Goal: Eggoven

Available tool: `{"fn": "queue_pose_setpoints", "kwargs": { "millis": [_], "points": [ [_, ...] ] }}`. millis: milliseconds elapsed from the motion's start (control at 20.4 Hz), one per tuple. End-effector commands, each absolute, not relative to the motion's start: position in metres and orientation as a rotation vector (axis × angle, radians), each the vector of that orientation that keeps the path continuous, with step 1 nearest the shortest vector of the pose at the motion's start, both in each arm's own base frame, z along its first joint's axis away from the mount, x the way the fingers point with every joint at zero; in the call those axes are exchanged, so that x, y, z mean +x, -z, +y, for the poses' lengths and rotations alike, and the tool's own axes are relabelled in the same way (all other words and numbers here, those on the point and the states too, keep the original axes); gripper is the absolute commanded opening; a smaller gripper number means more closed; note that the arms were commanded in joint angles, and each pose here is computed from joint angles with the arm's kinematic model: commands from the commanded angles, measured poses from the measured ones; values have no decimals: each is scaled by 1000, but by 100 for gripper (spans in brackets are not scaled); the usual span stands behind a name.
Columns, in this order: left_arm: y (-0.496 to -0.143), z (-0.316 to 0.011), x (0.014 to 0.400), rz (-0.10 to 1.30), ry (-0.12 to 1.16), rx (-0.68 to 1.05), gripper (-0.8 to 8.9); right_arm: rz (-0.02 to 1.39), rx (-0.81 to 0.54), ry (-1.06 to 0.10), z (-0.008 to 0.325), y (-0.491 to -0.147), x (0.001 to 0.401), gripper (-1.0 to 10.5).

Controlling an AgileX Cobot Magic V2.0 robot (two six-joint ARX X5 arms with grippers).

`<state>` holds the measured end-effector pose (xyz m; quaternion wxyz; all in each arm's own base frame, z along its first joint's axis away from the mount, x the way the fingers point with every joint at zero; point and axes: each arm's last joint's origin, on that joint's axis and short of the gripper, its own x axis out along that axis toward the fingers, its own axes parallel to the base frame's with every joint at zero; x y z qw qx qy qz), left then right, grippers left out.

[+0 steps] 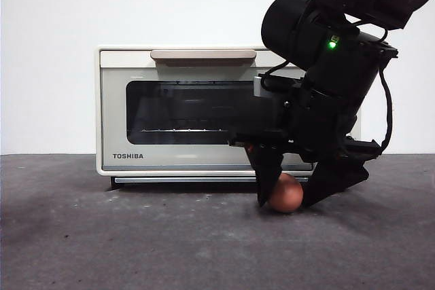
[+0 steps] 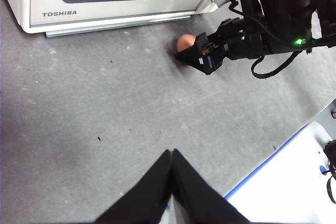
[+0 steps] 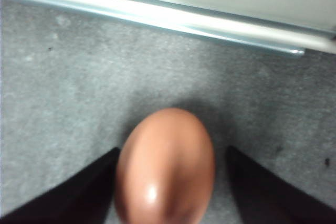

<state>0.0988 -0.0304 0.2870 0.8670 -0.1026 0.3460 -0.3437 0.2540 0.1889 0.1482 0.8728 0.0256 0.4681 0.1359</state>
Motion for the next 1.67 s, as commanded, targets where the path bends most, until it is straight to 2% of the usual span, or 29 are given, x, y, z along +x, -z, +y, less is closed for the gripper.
{"fn": "queue_pose_setpoints", "kwargs": {
  "millis": [49, 343, 588, 882, 1078, 1275, 1422, 1667],
  "points": [
    [-293, -31, 100, 693, 735, -195, 7, 982, 53, -269, 193, -145, 257, 205],
    [-293, -31, 100, 692, 735, -194, 7, 977, 39, -270, 193, -145, 257, 0],
    [-295, -31, 104, 673, 733, -199, 7, 962, -14, -321, 192, -163, 246, 3],
    [-298, -42, 130, 629, 770, -228, 7, 876, 9, -399, 178, -225, 213, 3],
    [-311, -62, 153, 546, 828, -217, 7, 799, 33, -471, 158, -268, 177, 3],
    [-326, -90, 186, 467, 804, -164, 7, 689, 81, -523, 132, -303, 142, 3],
    [-331, -111, 216, 427, 786, -124, 7, 617, 115, -543, 113, -320, 122, 3],
    [-328, -131, 250, 443, 764, -77, 7, 544, 145, -556, 94, -332, 102, 3]
  ]
}}
